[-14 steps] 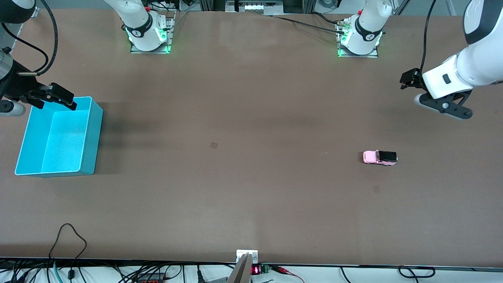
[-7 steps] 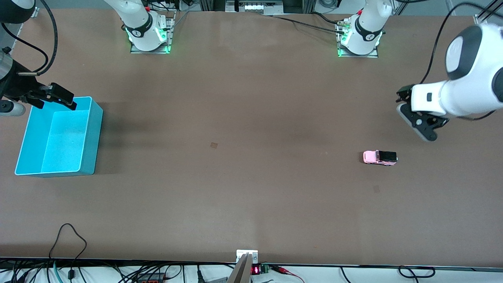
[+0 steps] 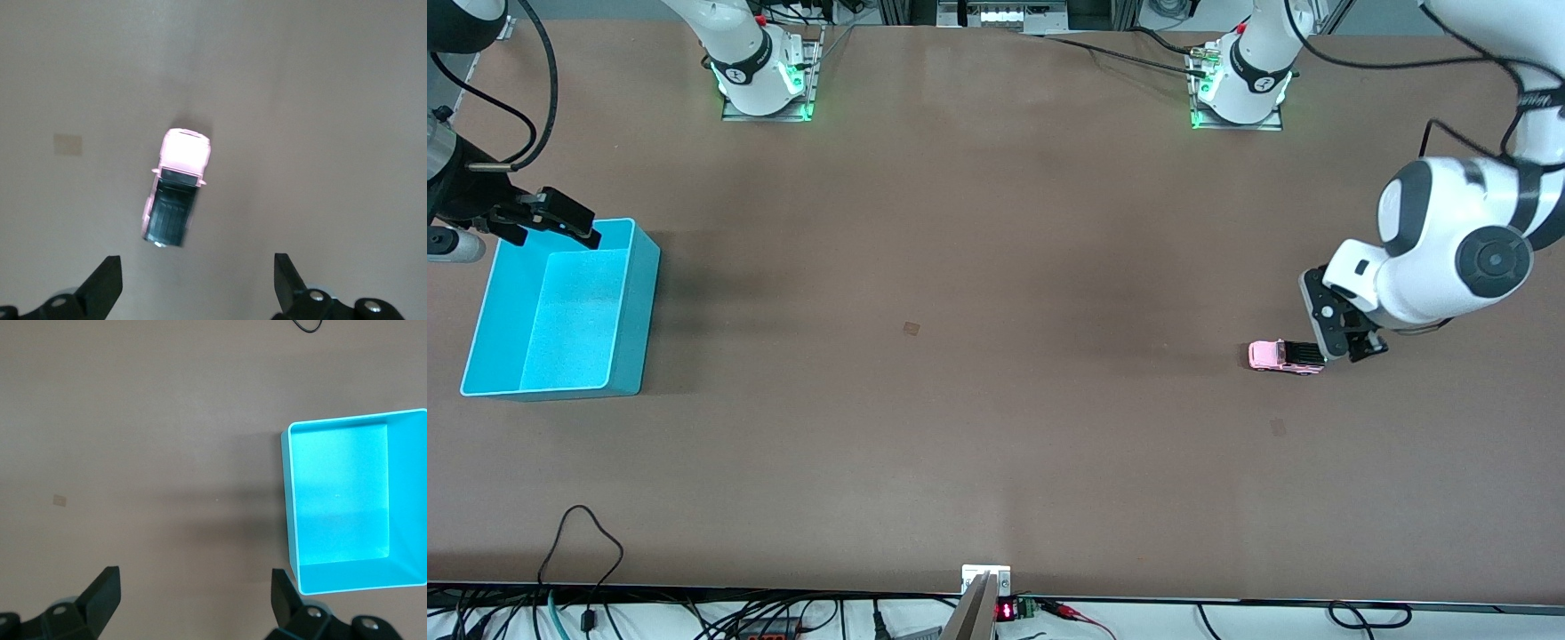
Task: Wind and store pink jeep toy
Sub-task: 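Lower the left gripper down over the pink toy jeep, then close the left gripper on the pink jeep's body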
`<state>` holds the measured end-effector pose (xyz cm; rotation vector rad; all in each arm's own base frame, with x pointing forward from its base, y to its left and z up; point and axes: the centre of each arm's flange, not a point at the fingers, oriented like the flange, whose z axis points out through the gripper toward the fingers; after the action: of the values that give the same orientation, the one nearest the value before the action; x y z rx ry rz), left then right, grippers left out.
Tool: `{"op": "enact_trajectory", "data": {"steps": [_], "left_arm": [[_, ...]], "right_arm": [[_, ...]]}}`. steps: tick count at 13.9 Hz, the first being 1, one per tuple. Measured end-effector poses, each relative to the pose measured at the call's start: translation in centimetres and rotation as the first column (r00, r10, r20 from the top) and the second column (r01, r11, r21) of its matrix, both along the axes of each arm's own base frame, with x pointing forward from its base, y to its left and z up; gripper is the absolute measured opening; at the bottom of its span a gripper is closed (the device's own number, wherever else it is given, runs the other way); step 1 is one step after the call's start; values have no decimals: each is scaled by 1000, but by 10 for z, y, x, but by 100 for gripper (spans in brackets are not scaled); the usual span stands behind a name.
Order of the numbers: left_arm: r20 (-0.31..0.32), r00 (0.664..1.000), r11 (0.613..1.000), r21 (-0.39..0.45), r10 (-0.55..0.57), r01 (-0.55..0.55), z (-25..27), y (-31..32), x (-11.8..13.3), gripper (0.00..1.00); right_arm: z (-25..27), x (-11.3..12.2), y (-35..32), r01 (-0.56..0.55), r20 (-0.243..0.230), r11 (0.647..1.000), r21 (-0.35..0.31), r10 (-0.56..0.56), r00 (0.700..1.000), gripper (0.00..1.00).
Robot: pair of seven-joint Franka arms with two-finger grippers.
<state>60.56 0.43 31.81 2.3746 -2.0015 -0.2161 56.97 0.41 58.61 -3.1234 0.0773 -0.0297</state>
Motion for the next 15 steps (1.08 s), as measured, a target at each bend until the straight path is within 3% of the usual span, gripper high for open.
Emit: {"op": "enact_trajectory", "data": {"steps": [4,10,11,12,13,15], "left_arm": [[48,992,993,-20,-117,118,-58,17,1,100],[76,986,988,-26,-150,152,-108,15,-8,100],[82,985,988,-26,-151,154,-112,15,-8,97],[85,984,987,-27,-153,156,-114,14,-8,88],[87,984,987,-27,-155,158,-116,13,-7,88],[89,984,987,-27,-155,158,-117,13,-7,70]], "right_arm": [[0,0,0,0,-1,1000,0,0,1000,100],[0,0,0,0,-1,1000,0,0,1000,100],[0,0,0,0,-1,1000,0,0,1000,100],[0,0,0,0,-1,1000,0,0,1000,100],[0,0,0,0,-2,1000,0,0,1000,100],[0,0,0,0,-2,1000,0,0,1000,100]]}}
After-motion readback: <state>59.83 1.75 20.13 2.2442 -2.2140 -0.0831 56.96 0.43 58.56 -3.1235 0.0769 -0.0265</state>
